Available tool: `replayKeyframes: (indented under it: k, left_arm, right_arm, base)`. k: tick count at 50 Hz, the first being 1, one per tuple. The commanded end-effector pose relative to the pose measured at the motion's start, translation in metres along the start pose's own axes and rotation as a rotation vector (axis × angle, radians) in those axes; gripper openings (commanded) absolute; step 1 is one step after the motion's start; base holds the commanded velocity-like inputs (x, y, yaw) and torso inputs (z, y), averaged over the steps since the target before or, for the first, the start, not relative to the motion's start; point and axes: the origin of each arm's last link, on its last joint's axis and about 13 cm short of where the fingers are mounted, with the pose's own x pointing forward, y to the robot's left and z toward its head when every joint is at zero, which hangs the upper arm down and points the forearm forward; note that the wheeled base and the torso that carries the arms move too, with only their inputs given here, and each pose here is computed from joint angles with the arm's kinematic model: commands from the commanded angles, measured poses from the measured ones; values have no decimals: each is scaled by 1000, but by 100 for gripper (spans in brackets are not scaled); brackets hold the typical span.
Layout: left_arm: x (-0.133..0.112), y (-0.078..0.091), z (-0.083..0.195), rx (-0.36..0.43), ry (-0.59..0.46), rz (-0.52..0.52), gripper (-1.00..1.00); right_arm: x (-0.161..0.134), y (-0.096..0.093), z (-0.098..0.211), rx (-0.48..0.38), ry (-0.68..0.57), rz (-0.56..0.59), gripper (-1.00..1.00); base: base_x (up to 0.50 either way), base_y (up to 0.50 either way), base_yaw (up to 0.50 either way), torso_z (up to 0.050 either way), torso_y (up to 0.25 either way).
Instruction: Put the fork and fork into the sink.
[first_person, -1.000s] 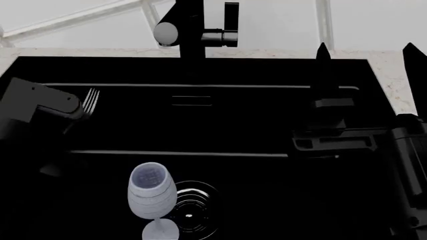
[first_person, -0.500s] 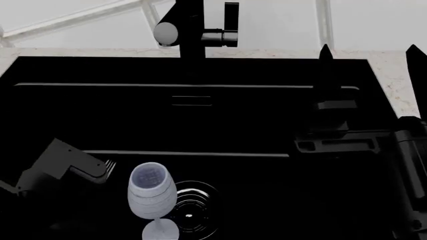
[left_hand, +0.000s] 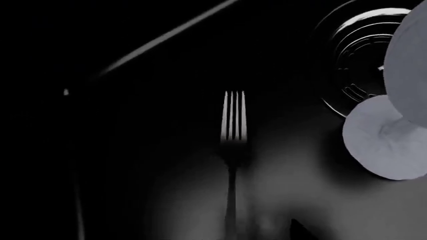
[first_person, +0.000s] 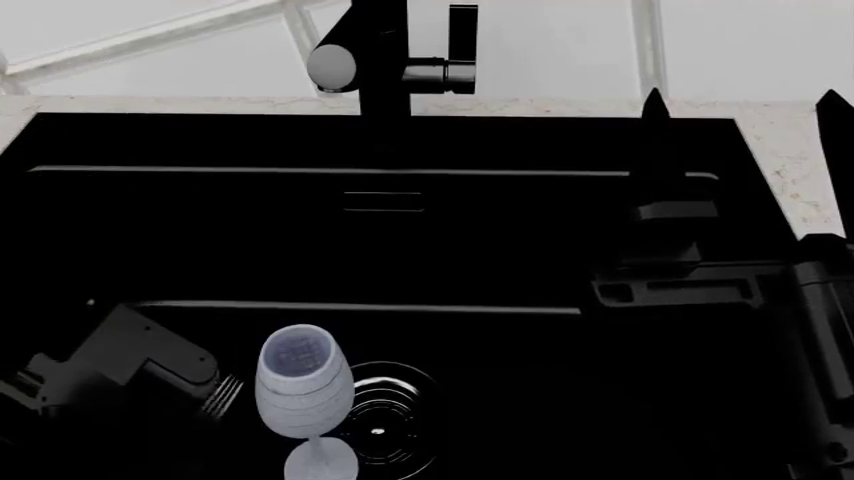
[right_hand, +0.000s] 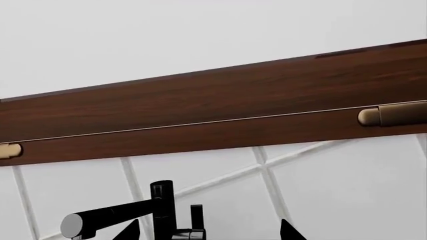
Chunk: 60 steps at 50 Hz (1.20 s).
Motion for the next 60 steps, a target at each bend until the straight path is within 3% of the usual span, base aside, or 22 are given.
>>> replayKeyframes:
  k: [1,9,16,20,30,33,39,49,60]
  left_arm:
    - [0,2,-3,-24,15,9,100]
    - [-4,6,1,-30,0,20,100]
    - [-17,18,14,-68,-78,52,100]
    - [-36,25,22,-73,-163,64,100]
    - [-103,54,48,-232,-451,96,100]
    - [-128,52,46,-240,-572,102,100]
    - [-156,38,37,-247,-700,113,100]
    - [-175,30,20,-316,-830,147,100]
    - [-191,4,-11,-327,-960,166,100]
  right_arm:
    - [0,0,0,-1,0,0,100]
    - [1,-1,-1,4,-1,1,100]
    - [1,-3,-4,9,1,-6,100]
    - [3,-3,-5,9,2,-2,100]
    - [3,-3,-6,9,8,-2,100]
    - [4,-2,-6,9,11,0,100]
    - [2,-1,-5,8,10,0,100]
    - [-2,-1,-4,14,0,-4,100]
    - [-5,-2,-5,17,-3,-4,100]
  base:
    - [0,0,3,0,0]
    - [0,0,0,0,0]
    - [0,0,0,0,0]
    - [0,0,0,0,0]
    - [0,0,0,0,0]
    - [0,0,0,0,0]
    - [0,0,0,0,0]
    - [0,0,0,0,0]
    - [0,0,0,0,0]
